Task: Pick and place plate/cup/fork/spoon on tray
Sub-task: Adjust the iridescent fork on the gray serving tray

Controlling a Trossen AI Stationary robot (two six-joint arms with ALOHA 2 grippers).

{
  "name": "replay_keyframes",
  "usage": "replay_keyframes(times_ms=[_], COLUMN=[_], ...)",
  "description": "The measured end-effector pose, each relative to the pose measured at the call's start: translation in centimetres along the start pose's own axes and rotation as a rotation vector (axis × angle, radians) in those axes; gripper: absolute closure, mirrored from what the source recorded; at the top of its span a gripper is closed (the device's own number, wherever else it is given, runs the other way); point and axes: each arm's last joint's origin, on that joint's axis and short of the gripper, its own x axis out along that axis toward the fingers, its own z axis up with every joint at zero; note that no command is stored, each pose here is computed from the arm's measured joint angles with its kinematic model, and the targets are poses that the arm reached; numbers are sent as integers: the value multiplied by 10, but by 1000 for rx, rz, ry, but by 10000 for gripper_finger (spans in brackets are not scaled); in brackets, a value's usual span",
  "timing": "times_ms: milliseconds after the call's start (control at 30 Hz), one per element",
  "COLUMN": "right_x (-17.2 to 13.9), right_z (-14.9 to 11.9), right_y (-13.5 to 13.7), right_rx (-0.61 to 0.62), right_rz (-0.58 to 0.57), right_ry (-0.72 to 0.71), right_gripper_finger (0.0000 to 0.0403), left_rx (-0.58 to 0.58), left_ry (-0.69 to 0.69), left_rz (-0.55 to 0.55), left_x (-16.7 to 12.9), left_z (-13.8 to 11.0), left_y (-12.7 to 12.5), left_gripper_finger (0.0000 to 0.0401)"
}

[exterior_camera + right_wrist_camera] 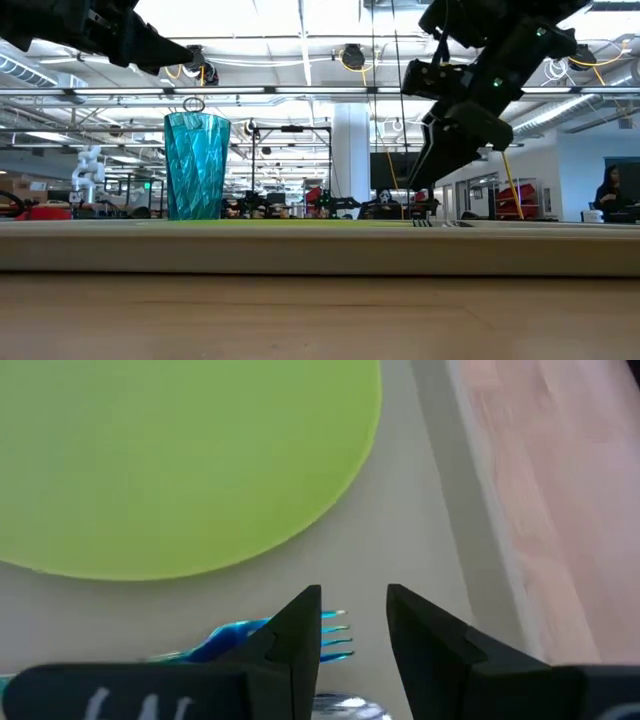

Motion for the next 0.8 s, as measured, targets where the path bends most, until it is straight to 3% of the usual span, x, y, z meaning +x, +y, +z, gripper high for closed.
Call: replay_keyframes(times_ms=[633,800], right_x=[8,8], right_z=[-21,-20], right_y=[1,-1], right_rx=[17,0], right_rz=[-12,-69], right_ry=[51,42], right_gripper_finger=[271,271], left_rx=[0,0], left_ry=[-8,-8], left_rz=[1,1], left_x=[0,0], left_z=[1,1], left_y=[0,0], left_gripper_finger=[359,359])
